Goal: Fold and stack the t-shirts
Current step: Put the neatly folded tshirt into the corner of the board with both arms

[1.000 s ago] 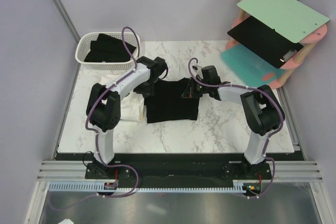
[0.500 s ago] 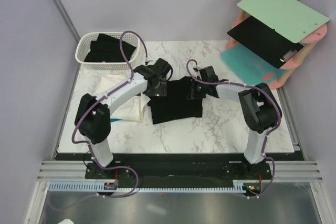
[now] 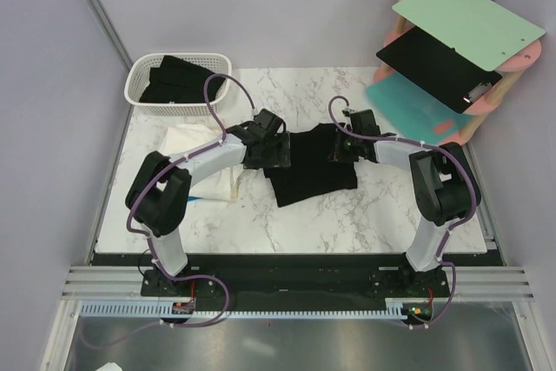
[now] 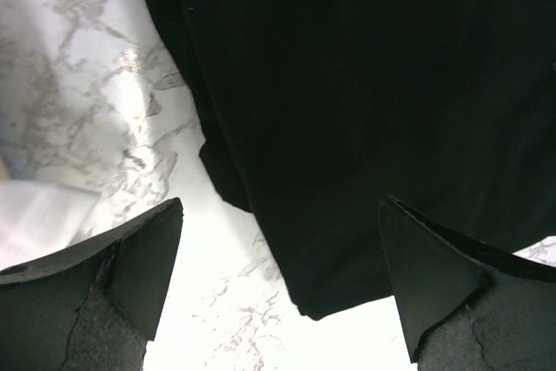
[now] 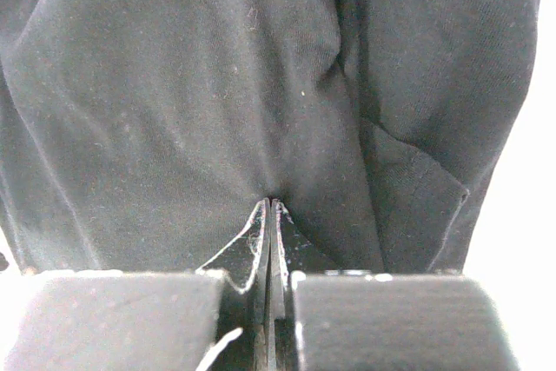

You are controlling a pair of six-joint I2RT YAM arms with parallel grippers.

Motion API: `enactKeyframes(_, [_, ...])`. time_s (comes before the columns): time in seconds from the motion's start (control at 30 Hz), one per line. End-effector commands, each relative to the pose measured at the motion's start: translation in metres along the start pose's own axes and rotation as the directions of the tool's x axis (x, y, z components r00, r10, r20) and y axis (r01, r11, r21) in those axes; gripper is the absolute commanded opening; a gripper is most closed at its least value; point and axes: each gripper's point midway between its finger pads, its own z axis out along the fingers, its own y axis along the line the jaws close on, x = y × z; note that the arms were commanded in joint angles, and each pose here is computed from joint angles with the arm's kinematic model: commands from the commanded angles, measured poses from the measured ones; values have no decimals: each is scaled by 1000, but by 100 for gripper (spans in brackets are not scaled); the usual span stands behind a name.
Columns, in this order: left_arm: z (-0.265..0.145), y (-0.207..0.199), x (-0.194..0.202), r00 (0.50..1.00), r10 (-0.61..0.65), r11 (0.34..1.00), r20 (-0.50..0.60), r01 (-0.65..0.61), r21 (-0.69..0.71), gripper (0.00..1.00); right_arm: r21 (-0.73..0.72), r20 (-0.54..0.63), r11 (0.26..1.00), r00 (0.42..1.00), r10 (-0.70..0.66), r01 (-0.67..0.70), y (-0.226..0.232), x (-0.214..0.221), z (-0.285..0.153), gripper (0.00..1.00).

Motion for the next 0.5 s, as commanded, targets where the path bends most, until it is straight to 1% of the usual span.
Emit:
enactKeyframes(0.0, [11,-22,-6,998,-63,993,21,60,106,100,178,-142,984,990,23,3,-48,55,-3,0])
enactKeyframes(0.23, [34,-20,16,988,-152,981,-12,153,120,100,154,-141,988,990,26,-4,-42,56,-7,0])
enactKeyframes(0.4, [35,-11,23,986,-165,982,-13,166,92,100,138,-131,990,991,25,-7,-38,51,-11,0])
enactKeyframes(0.47, [37,-12,27,986,-166,981,-31,168,95,100,130,-131,991,991,25,-7,-36,51,-11,0])
